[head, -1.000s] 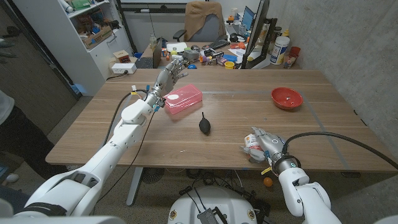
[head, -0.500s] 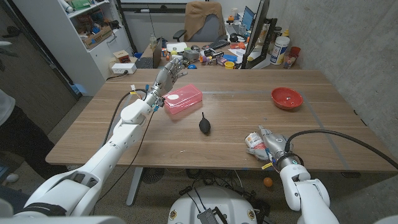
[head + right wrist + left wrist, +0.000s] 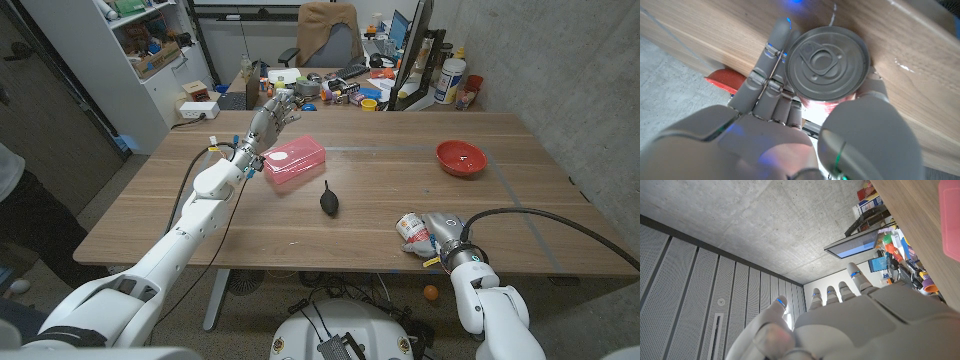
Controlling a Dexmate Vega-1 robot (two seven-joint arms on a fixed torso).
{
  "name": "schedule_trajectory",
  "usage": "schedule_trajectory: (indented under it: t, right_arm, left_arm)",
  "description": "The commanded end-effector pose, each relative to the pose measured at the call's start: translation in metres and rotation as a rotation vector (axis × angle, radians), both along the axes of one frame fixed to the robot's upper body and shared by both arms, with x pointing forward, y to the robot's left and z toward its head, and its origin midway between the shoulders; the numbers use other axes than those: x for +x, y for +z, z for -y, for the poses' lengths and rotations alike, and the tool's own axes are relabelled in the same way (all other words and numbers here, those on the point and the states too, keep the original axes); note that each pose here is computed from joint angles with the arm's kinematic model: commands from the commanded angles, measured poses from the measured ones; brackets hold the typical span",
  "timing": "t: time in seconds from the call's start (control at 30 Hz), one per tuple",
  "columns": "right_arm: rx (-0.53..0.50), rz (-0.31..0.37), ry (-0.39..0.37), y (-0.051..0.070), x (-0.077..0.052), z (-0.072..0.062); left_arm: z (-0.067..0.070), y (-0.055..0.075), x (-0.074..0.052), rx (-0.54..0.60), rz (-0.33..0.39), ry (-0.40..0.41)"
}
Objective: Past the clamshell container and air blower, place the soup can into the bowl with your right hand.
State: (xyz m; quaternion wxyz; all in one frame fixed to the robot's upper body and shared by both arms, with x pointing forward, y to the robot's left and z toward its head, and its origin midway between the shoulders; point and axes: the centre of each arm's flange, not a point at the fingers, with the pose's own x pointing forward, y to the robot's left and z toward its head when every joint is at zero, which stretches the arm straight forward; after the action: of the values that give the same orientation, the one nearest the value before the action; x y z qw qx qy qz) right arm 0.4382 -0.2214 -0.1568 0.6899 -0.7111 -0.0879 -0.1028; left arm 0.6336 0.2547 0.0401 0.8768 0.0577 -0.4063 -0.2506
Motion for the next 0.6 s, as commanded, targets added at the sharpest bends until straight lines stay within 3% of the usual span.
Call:
schedule_trajectory:
  t: [0.03, 0.33, 0.6]
  right_arm:
    - [0.032, 0.115, 0.086, 0.005, -0.001, -0.001]
    - [0.03, 0.267, 0.132, 0.014, -0.008, -0.001]
    - [0.022, 0.339, 0.148, 0.026, -0.012, -0.002]
  left_arm:
    - [-0.004, -0.001, 0.003, 0.001, -0.004, 0.005]
    - [-0.009, -0.004, 0.007, 0.003, -0.016, 0.009]
    - [-0.011, -0.004, 0.008, 0.003, -0.015, 0.007]
